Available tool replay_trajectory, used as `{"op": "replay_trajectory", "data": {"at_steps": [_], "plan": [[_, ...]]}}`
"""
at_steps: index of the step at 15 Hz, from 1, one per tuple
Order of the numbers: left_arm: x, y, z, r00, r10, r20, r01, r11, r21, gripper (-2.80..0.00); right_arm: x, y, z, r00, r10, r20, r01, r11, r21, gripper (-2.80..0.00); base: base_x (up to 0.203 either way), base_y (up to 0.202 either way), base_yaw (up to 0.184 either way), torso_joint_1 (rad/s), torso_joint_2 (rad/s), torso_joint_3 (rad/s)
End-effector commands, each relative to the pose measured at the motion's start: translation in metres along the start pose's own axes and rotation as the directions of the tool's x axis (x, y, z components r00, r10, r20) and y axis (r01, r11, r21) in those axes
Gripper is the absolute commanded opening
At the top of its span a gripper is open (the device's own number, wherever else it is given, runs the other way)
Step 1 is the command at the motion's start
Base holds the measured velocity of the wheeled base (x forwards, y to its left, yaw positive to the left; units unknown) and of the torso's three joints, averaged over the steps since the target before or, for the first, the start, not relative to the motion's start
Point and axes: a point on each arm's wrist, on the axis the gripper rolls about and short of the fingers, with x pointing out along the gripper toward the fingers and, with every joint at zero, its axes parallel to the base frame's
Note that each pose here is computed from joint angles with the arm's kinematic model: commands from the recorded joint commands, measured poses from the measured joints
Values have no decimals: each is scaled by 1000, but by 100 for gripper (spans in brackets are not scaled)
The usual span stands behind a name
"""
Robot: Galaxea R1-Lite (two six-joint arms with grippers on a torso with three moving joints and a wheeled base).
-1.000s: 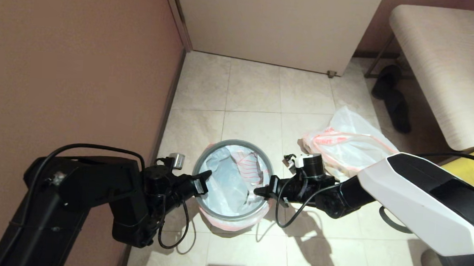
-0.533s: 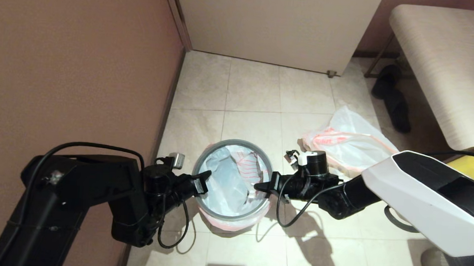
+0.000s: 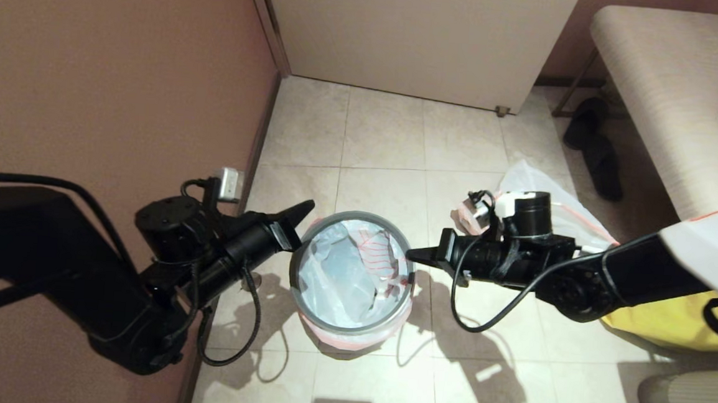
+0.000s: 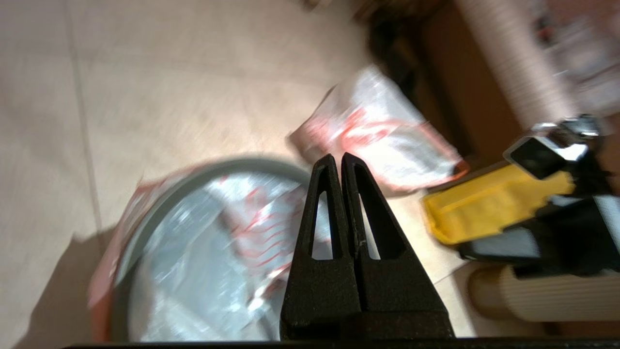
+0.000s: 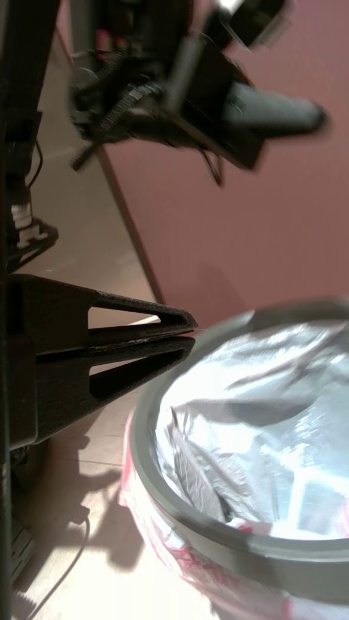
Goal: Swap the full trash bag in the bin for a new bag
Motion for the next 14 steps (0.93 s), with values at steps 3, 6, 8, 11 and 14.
{"op": "replay_trajectory", "data": {"at_steps": [3, 6, 8, 11, 14], "plan": [[-71, -41, 29, 999, -34, 10, 34, 999, 33, -280, -93, 72, 3, 972, -54, 229, 98, 978, -183, -280, 0, 0, 0, 0, 0, 0], [-102, -39, 11, 994, 105, -37, -103, 993, 64, -280, -152, 84, -11, 888, -219, 404, 353, 887, -297, -280, 0, 0, 0, 0, 0, 0], [-118, -33, 5, 967, 252, -22, -247, 960, 130, -280, -197, 92, -20, 806, -297, 513, 493, 816, -301, -280, 0, 0, 0, 0, 0, 0], [-145, -40, 11, 947, 319, 26, -319, 932, 175, -280, -256, 101, -47, 667, -360, 652, 652, 706, -277, -280, 0, 0, 0, 0, 0, 0], [-167, -56, 31, 942, 305, 143, -326, 932, 160, -280, -304, 109, -78, 530, -397, 749, 744, 642, -186, -280, 0, 0, 0, 0, 0, 0]]}}
